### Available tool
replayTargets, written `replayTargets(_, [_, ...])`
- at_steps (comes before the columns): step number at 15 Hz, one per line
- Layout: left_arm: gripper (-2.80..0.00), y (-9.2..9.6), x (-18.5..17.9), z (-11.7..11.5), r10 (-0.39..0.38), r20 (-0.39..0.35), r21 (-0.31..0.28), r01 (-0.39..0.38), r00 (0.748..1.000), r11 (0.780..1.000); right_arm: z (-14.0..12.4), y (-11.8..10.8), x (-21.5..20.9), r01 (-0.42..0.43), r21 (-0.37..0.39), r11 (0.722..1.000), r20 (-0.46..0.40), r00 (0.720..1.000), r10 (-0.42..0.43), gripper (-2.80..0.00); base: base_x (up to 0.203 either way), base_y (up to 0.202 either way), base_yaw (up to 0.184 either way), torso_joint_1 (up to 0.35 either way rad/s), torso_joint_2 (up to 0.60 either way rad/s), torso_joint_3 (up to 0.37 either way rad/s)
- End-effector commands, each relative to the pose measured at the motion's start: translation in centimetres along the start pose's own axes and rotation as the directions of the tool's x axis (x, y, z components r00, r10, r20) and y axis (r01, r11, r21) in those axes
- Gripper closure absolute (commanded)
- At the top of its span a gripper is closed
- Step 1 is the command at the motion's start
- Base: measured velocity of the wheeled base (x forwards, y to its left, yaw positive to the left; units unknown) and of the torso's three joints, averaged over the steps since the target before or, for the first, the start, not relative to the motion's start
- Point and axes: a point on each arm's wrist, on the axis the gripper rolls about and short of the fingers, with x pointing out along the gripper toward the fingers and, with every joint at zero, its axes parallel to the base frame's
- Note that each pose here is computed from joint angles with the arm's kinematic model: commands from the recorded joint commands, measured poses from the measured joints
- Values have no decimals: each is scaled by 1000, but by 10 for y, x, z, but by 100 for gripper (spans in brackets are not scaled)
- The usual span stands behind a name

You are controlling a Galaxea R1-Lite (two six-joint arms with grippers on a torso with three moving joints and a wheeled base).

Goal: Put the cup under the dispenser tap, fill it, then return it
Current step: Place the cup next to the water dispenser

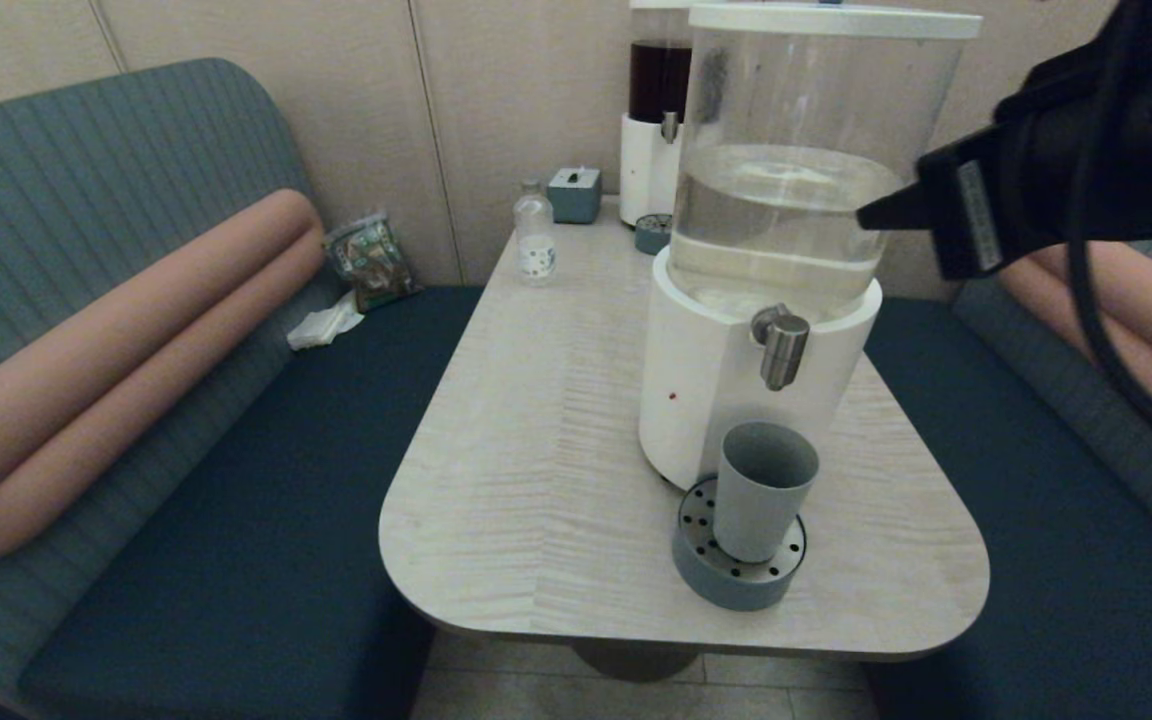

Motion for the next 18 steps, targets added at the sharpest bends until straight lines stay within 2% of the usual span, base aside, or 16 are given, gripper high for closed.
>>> replayTargets(1, [0, 0, 0, 0, 1, -2, -1, -1, 1000, 1000, -6, -26, -64, 33, 44, 998, 103, 994, -37, 0, 0, 0, 0, 0, 0, 0])
replayTargets(3, [0, 0, 0, 0, 1, -1, -1, -1, 1000, 1000, -32, -53, -113, 141, 102, 985, 154, 976, -155, 0, 0, 0, 0, 0, 0, 0])
replayTargets(5, [0, 0, 0, 0, 2, -1, -1, -2, 1000, 1000, -69, -68, -158, 281, 164, 946, 203, 928, -311, 0, 0, 0, 0, 0, 0, 0])
replayTargets(7, [0, 0, 0, 0, 1, -2, -2, -1, 1000, 1000, -110, -61, -204, 339, 202, 919, 290, 876, -386, 0, 0, 0, 0, 0, 0, 0])
replayTargets(11, [0, 0, 0, 0, 1, -2, -1, -1, 1000, 1000, -195, -24, -268, 419, 264, 869, 433, 754, -495, 0, 0, 0, 0, 0, 0, 0])
replayTargets(12, [0, 0, 0, 0, 1, -2, -2, -1, 1000, 1000, -214, -16, -268, 441, 283, 851, 429, 736, -524, 0, 0, 0, 0, 0, 0, 0])
replayTargets(13, [0, 0, 0, 0, 1, -2, -2, -1, 1000, 1000, -225, -13, -261, 475, 327, 817, 393, 717, -575, 0, 0, 0, 0, 0, 0, 0])
replayTargets(14, [0, 0, 0, 0, 1, -2, -2, -1, 1000, 1000, -232, -13, -250, 506, 355, 786, 342, 712, -613, 0, 0, 0, 0, 0, 0, 0])
replayTargets(16, [0, 0, 0, 0, 1, -2, -2, -1, 1000, 1000, -243, -15, -230, 537, 341, 772, 285, 723, -629, 0, 0, 0, 0, 0, 0, 0])
replayTargets(18, [0, 0, 0, 0, 0, -1, -1, 0, 1000, 1000, -246, -17, -218, 554, 352, 754, 316, 688, -653, 0, 0, 0, 0, 0, 0, 0])
